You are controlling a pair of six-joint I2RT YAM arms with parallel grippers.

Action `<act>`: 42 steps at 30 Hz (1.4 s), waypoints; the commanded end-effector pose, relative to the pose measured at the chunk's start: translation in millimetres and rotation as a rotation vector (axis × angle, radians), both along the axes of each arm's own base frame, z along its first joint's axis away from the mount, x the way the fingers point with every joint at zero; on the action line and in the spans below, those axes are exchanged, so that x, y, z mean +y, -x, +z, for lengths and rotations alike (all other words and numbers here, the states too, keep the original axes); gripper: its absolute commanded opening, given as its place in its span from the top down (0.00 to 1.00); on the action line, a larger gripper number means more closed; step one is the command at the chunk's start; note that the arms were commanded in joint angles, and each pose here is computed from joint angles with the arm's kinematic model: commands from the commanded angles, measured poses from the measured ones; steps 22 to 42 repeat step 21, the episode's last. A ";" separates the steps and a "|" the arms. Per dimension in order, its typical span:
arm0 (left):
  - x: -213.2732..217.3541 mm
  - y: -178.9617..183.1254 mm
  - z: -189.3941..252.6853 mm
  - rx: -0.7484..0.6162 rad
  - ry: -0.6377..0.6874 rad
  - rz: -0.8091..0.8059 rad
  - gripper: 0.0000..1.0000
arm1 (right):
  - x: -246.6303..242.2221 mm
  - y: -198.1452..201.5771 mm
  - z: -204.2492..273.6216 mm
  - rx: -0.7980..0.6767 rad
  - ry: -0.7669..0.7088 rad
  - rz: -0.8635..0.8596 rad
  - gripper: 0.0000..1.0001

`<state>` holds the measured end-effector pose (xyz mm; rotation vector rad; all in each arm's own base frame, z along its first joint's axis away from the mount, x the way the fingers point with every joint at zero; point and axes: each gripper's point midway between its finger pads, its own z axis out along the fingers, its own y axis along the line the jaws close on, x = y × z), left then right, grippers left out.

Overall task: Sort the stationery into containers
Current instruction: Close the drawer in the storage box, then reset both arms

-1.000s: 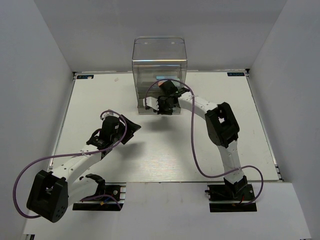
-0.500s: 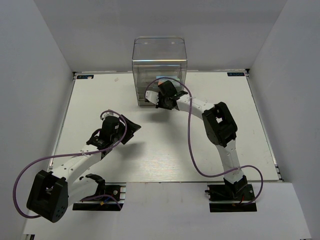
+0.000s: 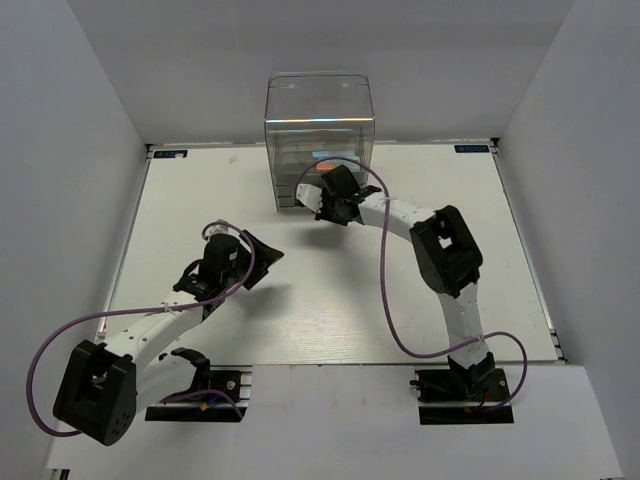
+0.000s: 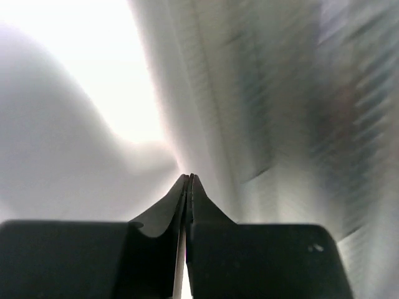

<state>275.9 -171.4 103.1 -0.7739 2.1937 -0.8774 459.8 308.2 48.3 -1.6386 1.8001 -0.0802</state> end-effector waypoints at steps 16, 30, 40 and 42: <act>-19.8 -7.3 46.1 -0.225 -0.022 -0.202 0.00 | -22.2 120.2 148.6 0.180 -0.559 -0.136 0.10; -16.8 -5.0 62.4 -0.278 -0.018 -0.196 0.00 | -27.9 121.5 162.4 0.132 -0.627 -0.156 0.10; -16.8 -5.0 62.4 -0.278 -0.018 -0.196 0.00 | -27.9 121.5 162.4 0.132 -0.627 -0.156 0.10; -16.8 -5.0 62.4 -0.278 -0.018 -0.196 0.00 | -27.9 121.5 162.4 0.132 -0.627 -0.156 0.10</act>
